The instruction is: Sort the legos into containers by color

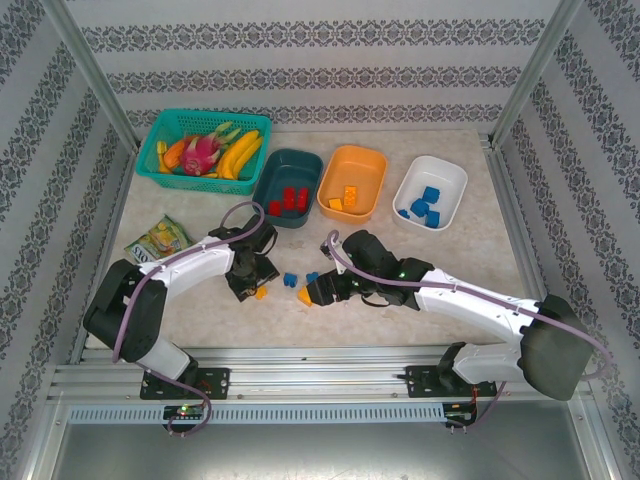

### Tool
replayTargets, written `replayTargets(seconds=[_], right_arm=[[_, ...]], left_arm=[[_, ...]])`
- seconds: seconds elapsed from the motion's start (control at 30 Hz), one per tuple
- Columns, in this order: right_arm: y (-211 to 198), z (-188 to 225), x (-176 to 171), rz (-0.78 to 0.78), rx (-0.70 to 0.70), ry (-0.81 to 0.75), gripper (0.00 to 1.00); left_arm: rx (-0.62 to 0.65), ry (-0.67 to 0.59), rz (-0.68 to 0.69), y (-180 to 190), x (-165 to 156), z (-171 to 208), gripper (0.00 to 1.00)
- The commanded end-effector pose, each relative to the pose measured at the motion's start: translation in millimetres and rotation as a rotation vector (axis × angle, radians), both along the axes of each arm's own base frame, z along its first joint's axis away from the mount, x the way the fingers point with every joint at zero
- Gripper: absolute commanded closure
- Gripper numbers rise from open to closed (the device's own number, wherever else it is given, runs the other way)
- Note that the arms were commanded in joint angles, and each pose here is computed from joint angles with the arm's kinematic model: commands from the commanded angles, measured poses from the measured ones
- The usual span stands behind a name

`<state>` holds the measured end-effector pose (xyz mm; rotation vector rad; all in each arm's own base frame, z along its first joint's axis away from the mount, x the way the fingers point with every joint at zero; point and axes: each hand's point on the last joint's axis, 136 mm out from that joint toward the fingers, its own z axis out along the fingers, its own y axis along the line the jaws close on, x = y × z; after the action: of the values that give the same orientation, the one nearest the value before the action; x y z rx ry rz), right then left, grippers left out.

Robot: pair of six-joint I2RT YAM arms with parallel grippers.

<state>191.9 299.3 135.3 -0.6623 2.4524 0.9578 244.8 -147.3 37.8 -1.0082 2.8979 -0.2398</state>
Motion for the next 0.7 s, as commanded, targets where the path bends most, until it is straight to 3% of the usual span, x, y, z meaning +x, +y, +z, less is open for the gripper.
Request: replayTargets(seconds=[0.0, 0.2, 0.43, 0.67], right_arm=[[9.2, 10.9, 0.8, 0.006, 0.033, -0.005, 0.31], [2.4, 9.4, 5.8, -0.032, 0.026, 0.001, 0.31], [-14.6, 28.5, 24.8, -0.125, 0.047, -0.029, 0.32], [-78.4, 81.6, 73.7, -0.409, 0.076, -0.155, 0.32]], left_arm=[[0.031, -0.021, 0.000, 8.0, 5.4, -2.9, 0.41], [0.034, -0.013, -0.016, 7.4, 4.0, -8.0, 0.57], [0.068, -0.030, -0.062, 8.3, 12.9, 3.8, 0.64], [0.061, -0.194, -0.182, -19.5, 61.2, 69.1, 0.68]])
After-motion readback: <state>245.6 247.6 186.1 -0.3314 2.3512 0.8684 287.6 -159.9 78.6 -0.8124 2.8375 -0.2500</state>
